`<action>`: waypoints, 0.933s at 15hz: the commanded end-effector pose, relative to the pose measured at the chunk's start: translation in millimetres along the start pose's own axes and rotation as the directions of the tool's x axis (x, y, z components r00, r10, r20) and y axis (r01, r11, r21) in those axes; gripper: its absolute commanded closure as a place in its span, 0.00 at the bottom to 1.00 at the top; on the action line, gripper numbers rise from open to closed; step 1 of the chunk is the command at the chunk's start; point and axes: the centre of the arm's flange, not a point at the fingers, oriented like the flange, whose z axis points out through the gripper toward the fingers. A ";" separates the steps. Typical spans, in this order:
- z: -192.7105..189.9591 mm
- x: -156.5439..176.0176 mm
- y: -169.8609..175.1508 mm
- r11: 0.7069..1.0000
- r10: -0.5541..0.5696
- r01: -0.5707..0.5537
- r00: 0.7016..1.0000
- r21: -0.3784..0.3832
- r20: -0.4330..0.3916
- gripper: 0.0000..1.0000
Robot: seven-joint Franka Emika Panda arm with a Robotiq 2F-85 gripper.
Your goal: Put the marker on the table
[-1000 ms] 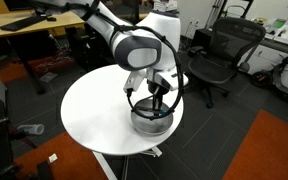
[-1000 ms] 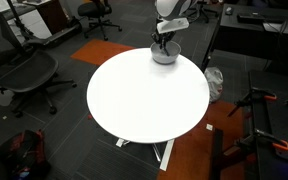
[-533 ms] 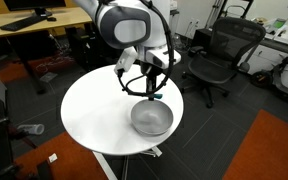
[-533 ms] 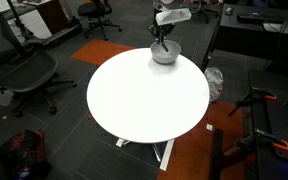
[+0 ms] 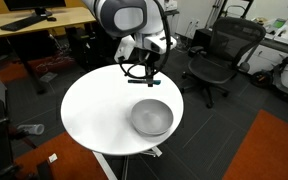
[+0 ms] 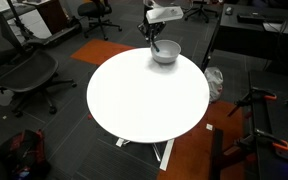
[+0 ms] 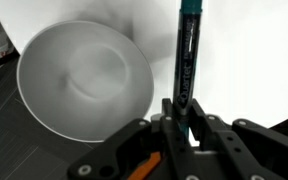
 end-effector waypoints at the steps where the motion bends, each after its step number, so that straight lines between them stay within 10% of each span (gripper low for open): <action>1: 13.1 27.9 -27.4 1.000 -0.014 0.014 1.000 0.020 -0.017 0.95; 14: 88.1 66.5 -54.0 0.999 -0.039 0.039 0.999 -0.002 0.024 0.95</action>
